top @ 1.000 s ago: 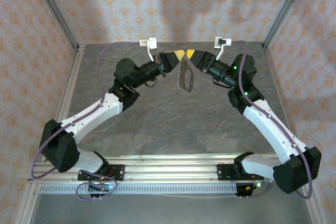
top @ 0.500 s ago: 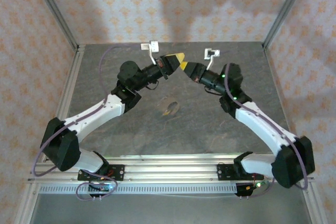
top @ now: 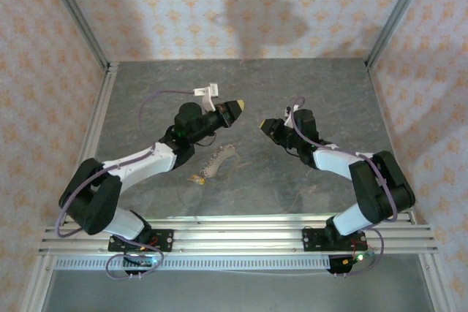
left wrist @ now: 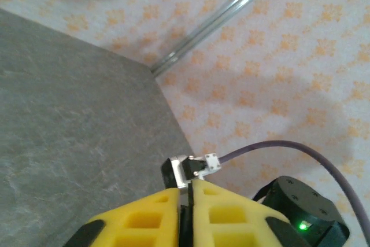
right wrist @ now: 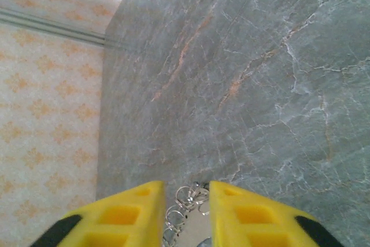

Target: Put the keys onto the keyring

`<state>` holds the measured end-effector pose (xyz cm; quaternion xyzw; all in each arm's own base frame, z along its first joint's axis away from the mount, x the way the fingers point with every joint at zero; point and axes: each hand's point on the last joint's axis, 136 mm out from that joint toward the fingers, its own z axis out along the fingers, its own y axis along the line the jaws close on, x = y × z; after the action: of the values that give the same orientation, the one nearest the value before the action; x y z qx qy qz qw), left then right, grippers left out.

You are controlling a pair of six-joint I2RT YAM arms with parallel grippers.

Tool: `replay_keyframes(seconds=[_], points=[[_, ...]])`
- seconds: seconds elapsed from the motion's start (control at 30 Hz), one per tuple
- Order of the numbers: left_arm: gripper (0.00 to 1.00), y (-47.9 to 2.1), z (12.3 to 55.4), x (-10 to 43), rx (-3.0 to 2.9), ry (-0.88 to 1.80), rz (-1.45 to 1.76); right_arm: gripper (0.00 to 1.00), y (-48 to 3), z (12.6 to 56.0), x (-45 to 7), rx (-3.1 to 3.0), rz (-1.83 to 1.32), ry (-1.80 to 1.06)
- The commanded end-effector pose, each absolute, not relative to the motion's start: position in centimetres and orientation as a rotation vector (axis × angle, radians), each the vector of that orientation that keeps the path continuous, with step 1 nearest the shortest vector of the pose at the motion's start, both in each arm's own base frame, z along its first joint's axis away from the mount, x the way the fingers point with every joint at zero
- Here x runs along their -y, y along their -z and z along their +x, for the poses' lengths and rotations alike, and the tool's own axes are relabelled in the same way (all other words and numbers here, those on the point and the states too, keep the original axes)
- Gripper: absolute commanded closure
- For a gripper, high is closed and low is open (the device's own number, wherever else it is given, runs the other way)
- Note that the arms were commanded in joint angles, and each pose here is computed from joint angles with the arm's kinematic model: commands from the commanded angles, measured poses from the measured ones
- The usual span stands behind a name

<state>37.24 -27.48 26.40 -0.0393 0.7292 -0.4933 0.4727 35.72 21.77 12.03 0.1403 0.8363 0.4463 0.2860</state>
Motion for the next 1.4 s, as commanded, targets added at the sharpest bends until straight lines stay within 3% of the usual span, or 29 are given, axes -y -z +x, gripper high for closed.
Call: replay_keyframes(seconds=[0.0,0.03,0.37,0.63,0.87,1.1,1.37], points=[[0.65,-23.9,37.6,24.3,-1.861,1.043,-0.231,0.65,-12.5,34.9,-23.0,-2.271,0.282,-1.134],[0.57,-23.1,37.3,23.6,-1.896,1.002,-0.253,0.64,-12.2,34.3,-23.5,-2.295,0.257,-1.116],[0.22,-17.8,33.2,17.1,-2.126,0.725,-0.428,0.53,-10.9,28.9,-27.8,-2.426,0.119,-1.029],[0.18,-15.3,30.6,13.4,-2.161,0.626,-0.520,0.55,-10.2,26.1,-33.4,-2.498,-0.082,-1.031],[0.14,-16.5,31.5,12.6,-2.147,0.621,-0.526,0.60,-6.5,27.4,-36.8,-2.577,-0.058,-1.041],[0.14,-17.6,32.1,13.4,-2.170,0.631,-0.469,0.66,-2.2,29.5,-35.1,-2.641,0.089,-0.943],[0.14,-17.0,32.6,14.3,-2.199,0.657,-0.437,0.70,-0.7,35.7,-28.6,-2.611,0.342,-0.842]])
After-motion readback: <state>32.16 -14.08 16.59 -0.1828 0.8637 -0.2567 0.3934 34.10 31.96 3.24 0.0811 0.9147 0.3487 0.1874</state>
